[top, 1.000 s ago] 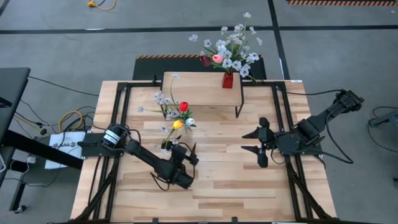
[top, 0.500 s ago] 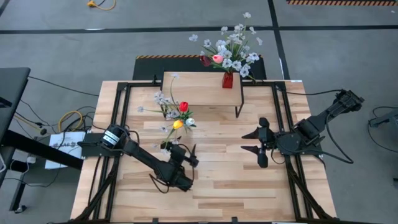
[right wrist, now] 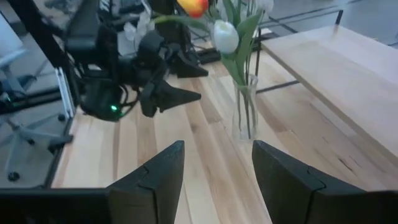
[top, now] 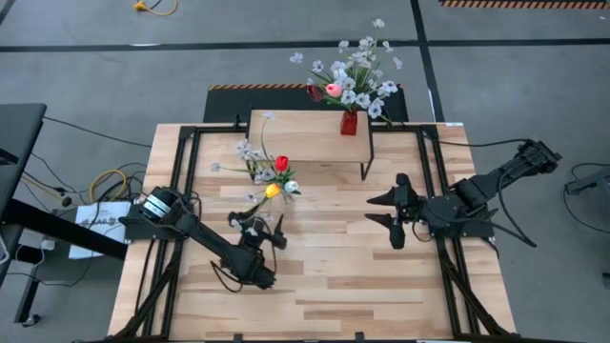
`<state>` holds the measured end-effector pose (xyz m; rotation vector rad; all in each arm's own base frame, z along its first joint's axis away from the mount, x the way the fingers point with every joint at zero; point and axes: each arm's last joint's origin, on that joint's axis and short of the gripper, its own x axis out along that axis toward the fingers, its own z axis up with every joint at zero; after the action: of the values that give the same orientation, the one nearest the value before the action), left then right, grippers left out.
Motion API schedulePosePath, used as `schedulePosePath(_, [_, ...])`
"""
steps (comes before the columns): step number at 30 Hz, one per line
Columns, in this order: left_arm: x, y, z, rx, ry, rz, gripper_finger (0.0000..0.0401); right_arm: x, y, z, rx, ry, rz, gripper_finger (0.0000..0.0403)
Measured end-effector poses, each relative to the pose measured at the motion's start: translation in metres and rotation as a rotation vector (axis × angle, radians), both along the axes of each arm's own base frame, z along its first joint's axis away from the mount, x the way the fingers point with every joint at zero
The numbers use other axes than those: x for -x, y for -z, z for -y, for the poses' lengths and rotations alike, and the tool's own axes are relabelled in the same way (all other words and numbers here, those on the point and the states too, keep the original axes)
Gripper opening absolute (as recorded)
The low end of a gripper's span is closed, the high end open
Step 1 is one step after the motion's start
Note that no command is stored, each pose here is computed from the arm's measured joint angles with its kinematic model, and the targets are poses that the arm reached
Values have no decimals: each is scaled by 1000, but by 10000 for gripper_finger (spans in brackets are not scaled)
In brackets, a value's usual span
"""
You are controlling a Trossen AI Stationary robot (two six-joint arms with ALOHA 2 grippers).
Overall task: Pick and place flowers into a vace then onto a shelf
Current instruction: Put the transparent vase with flowers on the shelf
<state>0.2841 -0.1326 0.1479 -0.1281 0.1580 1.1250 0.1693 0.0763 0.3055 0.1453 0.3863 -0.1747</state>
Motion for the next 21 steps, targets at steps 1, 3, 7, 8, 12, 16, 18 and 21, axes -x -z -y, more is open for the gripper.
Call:
schedulePosePath(1, [6, 2, -2, 4, 0, 6, 368, -1, -1, 0, -5, 2, 10, 180])
schedulePosePath(3, [17, 5, -7, 4, 7, 1, 368, -2, -3, 0, -19, 4, 32, 180])
schedulePosePath(7, [33, 1, -17, -18, 22, 3, 368, -3, -7, 0, -30, 25, 73, 178])
schedulePosePath(8, [36, -1, -20, -16, 18, 10, 368, -3, -7, 0, -33, 28, 80, 178])
schedulePosePath(12, [41, 0, -24, 19, -2, 44, 368, -4, -8, 0, -39, 30, 92, 177])
schedulePosePath(16, [42, 1, -24, 67, -23, 18, 368, -4, -8, 0, -38, 29, 91, 177])
schedulePosePath(18, [42, 2, -24, 76, -29, 10, 368, -4, -8, 0, -39, 28, 91, 177])
schedulePosePath(21, [41, 3, -23, 97, -37, 45, 368, -4, -8, 0, -38, 27, 90, 177])
